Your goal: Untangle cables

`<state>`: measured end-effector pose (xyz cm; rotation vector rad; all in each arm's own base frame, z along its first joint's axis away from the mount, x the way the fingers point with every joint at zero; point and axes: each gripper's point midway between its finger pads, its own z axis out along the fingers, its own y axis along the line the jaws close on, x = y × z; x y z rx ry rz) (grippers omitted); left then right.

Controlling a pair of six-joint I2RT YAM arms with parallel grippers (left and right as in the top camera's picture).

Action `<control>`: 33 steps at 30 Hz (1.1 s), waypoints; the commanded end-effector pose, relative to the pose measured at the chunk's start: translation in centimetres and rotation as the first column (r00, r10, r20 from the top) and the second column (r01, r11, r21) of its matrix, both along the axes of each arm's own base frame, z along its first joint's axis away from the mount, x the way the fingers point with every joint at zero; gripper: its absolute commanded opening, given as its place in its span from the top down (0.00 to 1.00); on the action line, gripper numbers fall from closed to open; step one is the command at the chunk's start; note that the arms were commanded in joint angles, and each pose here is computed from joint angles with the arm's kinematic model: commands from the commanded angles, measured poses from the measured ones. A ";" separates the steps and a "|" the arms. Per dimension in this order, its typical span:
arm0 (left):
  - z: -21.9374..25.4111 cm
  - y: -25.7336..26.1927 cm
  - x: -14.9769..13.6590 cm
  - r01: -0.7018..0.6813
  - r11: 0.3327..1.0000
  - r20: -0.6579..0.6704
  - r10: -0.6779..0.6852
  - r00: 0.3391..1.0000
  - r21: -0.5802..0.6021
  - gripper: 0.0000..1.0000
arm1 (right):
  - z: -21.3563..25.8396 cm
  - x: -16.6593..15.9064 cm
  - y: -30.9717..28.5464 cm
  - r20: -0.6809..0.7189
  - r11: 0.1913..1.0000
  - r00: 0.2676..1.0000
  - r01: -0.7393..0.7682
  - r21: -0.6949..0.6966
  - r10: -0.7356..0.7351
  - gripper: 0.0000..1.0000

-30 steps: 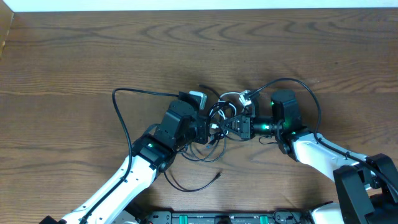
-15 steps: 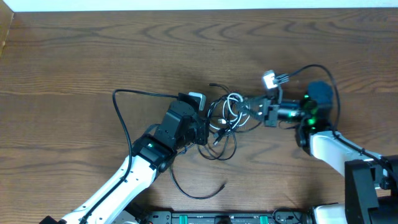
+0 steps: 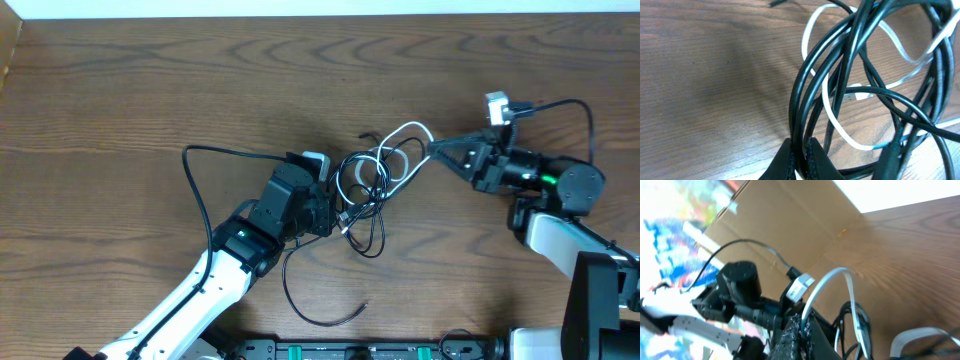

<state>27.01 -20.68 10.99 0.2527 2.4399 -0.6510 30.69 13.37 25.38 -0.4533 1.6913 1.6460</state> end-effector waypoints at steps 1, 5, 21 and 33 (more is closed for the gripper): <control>0.1 0.4 0.1 -0.013 1.000 0.008 0.013 1.000 0.011 0.92 | 1.3 0.6 -1.7 0.010 0.998 0.998 0.060 0.015 -0.061 0.99; -0.3 0.7 -0.3 -0.013 1.000 -0.012 0.014 1.000 0.025 0.92 | 1.2 1.1 -3.4 0.009 0.994 0.994 0.113 0.013 -0.113 0.99; 3.1 -2.5 0.6 0.084 0.986 0.084 -0.072 0.994 -0.142 0.92 | -2.5 3.2 -6.5 -0.109 0.979 0.973 0.205 -0.017 -0.205 0.55; 5.8 -4.5 0.5 0.149 0.950 0.127 -0.118 0.985 -0.273 0.92 | -8.4 7.3 -2.8 -0.256 0.912 0.876 0.383 -0.146 -0.409 0.43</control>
